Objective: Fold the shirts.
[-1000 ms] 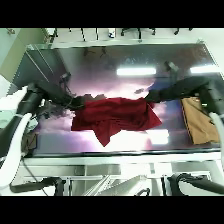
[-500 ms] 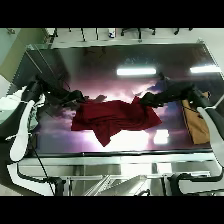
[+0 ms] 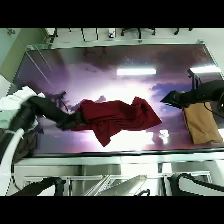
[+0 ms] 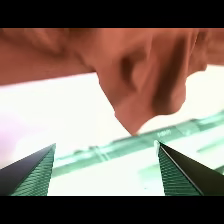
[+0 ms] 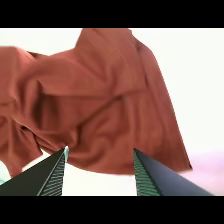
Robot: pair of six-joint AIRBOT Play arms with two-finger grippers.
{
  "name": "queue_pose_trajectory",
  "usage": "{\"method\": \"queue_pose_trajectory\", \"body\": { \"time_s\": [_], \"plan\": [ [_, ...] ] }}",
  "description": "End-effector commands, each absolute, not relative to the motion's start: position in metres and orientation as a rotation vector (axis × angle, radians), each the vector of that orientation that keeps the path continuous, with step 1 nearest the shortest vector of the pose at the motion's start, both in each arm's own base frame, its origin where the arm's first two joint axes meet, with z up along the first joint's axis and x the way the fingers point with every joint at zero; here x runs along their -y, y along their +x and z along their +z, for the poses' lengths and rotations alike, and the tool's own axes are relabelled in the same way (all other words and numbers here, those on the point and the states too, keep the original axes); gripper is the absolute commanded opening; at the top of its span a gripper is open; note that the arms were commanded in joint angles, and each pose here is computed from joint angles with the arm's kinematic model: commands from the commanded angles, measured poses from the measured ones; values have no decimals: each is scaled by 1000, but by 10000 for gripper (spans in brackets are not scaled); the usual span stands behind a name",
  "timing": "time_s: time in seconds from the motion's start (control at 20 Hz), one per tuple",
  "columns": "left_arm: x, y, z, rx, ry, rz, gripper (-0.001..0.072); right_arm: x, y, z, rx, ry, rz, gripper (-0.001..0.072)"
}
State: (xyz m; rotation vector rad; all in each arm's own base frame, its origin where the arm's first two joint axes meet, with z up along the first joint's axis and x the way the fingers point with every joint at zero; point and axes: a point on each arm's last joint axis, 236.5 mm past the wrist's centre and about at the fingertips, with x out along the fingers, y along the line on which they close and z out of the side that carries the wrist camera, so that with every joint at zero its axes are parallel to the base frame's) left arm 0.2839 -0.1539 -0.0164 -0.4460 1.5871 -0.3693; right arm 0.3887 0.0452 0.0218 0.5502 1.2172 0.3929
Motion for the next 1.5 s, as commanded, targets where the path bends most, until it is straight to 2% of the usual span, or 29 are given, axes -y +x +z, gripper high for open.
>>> {"method": "queue_pose_trajectory", "body": {
  "time_s": [0.0, 0.2, 0.4, 0.45, 0.55, 0.6, 0.65, 0.7, 1.1, 1.3, 1.45],
  "plan": [
    [193, 250, -64, -1535, -565, -355, 703, -40, 374, 2, -1257, 561, 373, 475],
    [228, 242, -97, -1548, -534, -372, 703, -41, 373, 0, -1263, 567, 374, 475],
    [259, 258, -112, -1570, -475, -406, 703, -41, 372, 0, -1264, 568, 374, 475],
    [263, 263, -114, -1577, -472, -409, 684, -41, 372, 0, -1264, 568, 374, 475],
    [261, 274, -114, -1586, -457, -411, 376, -41, 372, 0, -1265, 567, 375, 475],
    [258, 278, -112, -1590, -437, -416, 181, -42, 372, 0, -1265, 567, 375, 475],
    [256, 282, -108, -1584, -428, -425, 60, -43, 372, 0, -1265, 566, 377, 475],
    [255, 286, -101, -1570, -429, -438, 14, -44, 372, 0, -1266, 563, 381, 475],
    [209, 317, 8, -1301, -494, -482, 14, -101, 410, -18, -1199, 615, 427, 484],
    [173, 319, 23, -1225, -547, -415, 14, -136, 409, -66, -1285, 586, 441, 483],
    [156, 318, 24, -1198, -560, -386, 14, -135, 416, -87, -1291, 593, 401, 483]
  ]
}}
